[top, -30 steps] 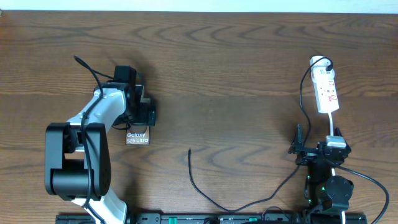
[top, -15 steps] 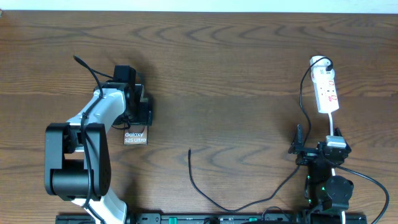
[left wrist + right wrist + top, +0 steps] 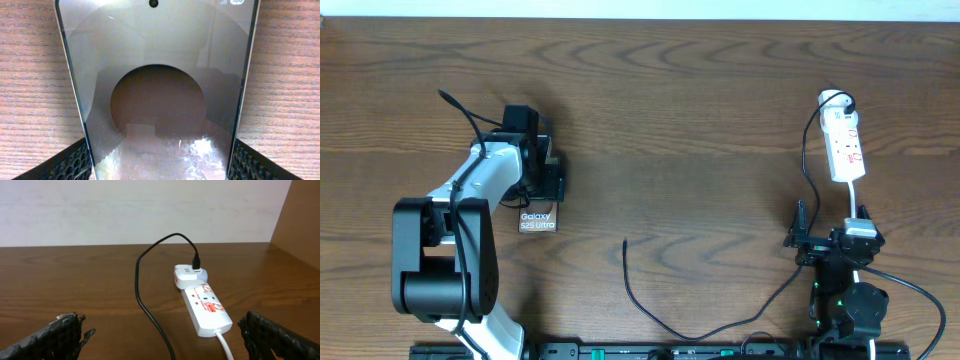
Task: Plug charger to phone and switch on socket
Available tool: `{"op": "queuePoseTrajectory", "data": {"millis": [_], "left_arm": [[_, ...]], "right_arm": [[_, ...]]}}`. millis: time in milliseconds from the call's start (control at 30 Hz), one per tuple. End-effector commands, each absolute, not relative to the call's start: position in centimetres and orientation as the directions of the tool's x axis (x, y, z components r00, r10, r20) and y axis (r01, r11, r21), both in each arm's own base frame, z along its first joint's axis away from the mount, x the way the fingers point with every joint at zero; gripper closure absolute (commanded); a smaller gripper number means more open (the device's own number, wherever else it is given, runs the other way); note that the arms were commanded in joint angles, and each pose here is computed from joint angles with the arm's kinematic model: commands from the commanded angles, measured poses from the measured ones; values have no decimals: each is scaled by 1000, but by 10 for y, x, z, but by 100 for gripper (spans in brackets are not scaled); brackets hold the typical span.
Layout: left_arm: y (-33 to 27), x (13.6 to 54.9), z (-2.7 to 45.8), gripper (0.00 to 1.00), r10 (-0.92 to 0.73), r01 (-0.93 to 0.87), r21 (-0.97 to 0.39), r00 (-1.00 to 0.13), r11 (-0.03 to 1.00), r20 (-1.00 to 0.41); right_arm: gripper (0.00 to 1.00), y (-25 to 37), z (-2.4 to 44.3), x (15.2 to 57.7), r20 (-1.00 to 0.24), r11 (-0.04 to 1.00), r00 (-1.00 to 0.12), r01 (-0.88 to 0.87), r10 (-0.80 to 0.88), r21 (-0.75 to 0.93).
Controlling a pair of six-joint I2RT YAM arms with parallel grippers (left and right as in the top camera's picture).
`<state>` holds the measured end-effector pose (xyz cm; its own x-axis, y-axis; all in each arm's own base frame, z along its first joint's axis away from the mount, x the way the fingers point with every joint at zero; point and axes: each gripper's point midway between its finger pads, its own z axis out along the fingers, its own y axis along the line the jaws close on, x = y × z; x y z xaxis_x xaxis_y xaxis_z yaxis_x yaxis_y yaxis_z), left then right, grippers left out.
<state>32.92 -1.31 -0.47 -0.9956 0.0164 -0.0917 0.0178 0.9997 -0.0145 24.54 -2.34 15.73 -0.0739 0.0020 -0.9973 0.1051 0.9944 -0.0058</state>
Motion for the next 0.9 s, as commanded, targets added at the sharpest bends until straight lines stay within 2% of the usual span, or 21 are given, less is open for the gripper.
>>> {"op": "queuePoseTrajectory", "data": {"millis": [0,100,400,867], "left_arm": [[-12,308,-26,76,13,14,-16,-1000,1000,-9],[-12,308,-26,92,13,14,-16,-1000,1000,-9],[-12,318,-12,93,14,14,-15,-1000,1000,-15],[-13,338,33,92,13,16,-17,-991,1000,-133]], "right_arm": [[1,-26,157,245,-997,993,-71,120,20,11],[1,-26,157,245,-997,993,-71,120,20,11],[1,-26,157,245,-997,993,-71,120,20,11],[1,-26,157,245,-997,993,-71,120,20,11]]}}
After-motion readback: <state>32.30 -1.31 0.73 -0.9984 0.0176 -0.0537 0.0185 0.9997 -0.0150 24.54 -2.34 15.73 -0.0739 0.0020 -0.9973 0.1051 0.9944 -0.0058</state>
